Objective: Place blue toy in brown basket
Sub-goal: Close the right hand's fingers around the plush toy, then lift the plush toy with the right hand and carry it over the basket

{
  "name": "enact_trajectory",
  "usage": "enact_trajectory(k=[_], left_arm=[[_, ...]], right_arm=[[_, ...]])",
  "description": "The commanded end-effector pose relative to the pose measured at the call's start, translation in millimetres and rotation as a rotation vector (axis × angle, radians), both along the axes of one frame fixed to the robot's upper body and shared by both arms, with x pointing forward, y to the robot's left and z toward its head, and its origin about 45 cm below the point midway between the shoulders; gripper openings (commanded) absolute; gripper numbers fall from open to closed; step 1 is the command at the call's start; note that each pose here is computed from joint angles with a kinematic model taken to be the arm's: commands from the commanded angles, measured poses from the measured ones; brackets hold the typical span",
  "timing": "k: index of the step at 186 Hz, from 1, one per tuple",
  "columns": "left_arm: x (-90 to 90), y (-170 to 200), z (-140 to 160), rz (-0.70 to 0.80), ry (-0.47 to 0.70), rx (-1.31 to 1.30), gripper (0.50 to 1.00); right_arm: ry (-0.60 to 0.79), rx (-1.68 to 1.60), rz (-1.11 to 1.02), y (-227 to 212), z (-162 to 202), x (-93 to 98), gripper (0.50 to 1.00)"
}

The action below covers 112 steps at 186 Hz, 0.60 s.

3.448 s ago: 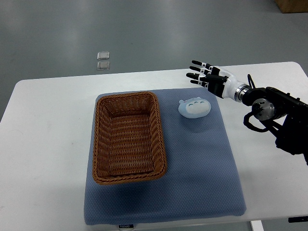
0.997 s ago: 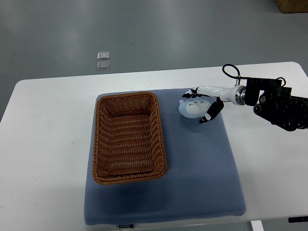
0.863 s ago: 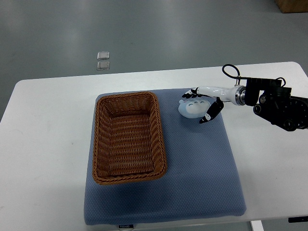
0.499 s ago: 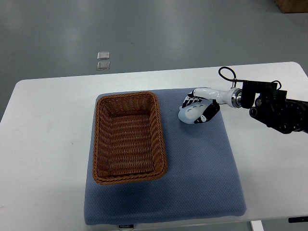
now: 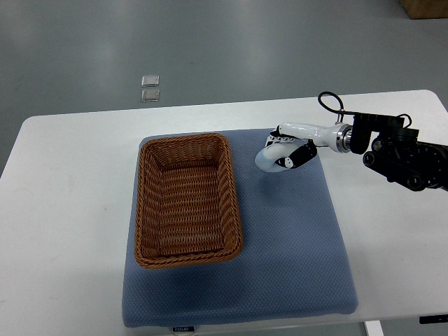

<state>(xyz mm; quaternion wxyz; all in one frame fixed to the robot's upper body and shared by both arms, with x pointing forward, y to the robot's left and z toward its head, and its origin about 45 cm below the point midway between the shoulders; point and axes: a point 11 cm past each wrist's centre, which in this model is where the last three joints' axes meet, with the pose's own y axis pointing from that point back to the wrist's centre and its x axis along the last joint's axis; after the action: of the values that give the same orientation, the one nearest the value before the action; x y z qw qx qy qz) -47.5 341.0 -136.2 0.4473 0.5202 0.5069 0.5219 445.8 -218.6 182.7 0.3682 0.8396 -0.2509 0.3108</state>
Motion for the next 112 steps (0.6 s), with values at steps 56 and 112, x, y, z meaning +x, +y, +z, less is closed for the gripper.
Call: enact_trajectory(k=[56, 112], left_arm=[[0.0, 0, 0, 0.000, 0.000, 0.000, 1.000], [0.0, 0, 0, 0.000, 0.000, 0.000, 1.000]], right_arm=[[-0.103, 0.153, 0.035, 20, 56, 18.3, 0.500], [-0.089, 0.271, 0.262, 129, 66, -8.6, 0.500]])
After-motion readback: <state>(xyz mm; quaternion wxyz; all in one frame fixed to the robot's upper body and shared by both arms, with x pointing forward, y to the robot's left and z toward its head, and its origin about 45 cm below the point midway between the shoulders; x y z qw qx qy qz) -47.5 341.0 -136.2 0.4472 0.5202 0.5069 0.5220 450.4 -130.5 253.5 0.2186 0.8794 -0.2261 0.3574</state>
